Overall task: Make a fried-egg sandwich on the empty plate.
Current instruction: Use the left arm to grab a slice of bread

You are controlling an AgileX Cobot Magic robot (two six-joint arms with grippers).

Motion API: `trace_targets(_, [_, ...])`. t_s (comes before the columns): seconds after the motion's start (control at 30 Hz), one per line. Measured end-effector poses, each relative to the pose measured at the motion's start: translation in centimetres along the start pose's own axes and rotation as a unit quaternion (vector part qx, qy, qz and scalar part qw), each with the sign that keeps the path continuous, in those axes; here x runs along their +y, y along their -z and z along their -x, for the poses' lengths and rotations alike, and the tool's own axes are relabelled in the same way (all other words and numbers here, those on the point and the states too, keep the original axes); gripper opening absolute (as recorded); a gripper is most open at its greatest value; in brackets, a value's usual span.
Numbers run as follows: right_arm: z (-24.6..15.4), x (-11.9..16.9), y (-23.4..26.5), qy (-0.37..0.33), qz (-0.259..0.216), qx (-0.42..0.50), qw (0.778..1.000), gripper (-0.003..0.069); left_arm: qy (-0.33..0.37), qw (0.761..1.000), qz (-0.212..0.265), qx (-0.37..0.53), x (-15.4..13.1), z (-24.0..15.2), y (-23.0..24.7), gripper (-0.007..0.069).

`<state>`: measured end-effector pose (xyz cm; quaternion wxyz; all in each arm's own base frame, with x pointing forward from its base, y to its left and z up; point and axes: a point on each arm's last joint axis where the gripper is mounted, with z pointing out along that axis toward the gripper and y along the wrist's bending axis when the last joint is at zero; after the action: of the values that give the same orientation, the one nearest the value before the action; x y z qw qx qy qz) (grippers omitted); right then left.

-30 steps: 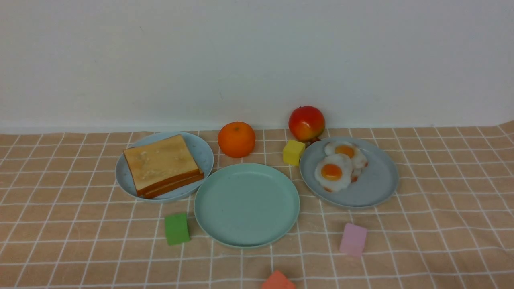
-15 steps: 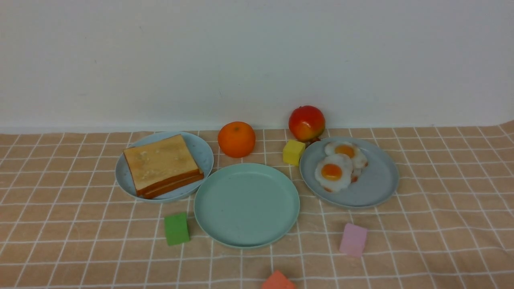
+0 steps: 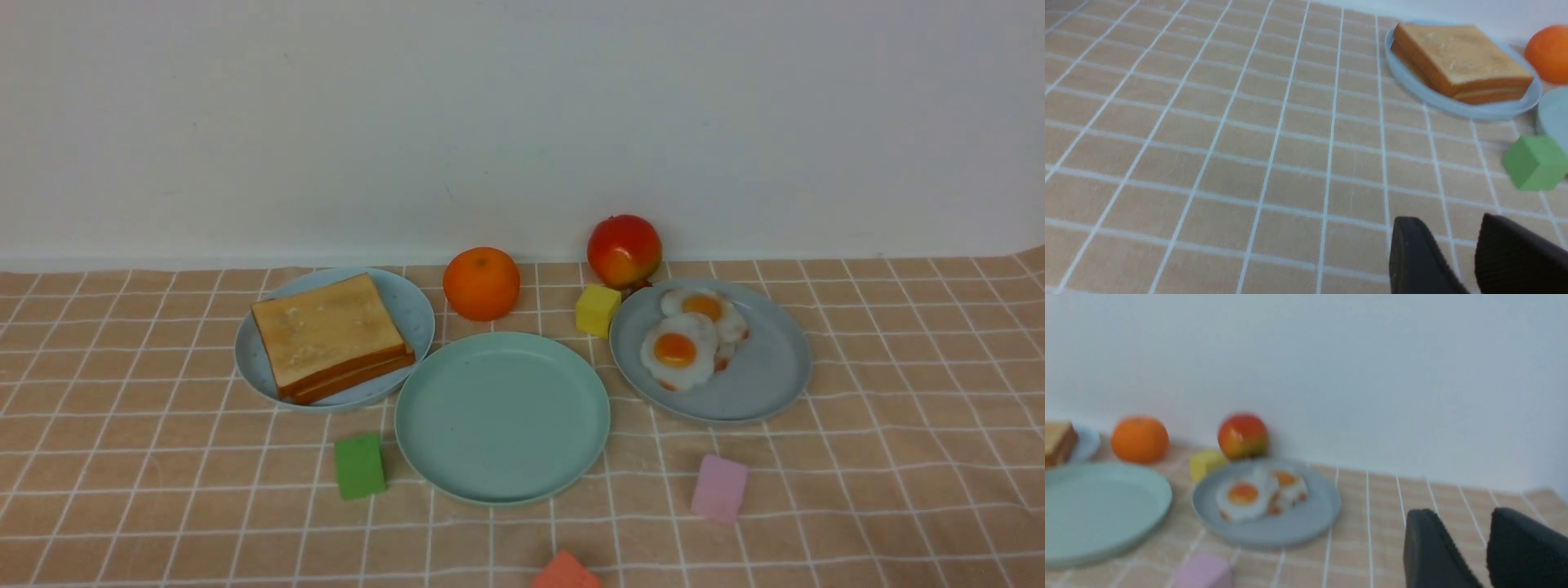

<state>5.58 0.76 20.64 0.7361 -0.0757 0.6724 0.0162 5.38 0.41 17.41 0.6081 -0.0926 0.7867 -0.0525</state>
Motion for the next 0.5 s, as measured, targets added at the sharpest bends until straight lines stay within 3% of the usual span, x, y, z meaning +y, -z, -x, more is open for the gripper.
trace_targets(0.23, [0.7, 0.1, 0.0, -0.028, 0.007, -0.037, 0.999, 0.0241, 0.0, 0.99, -0.057, -0.127, -1.0, 2.3, 0.4, 0.0238])
trace_targets(0.5, [2.9, 0.4, 0.5, -0.102, 0.04, -0.156, 0.982, 0.0241, -0.001, 0.985, -0.071, -0.157, -1.3, 2.8, 0.5, 0.0238])
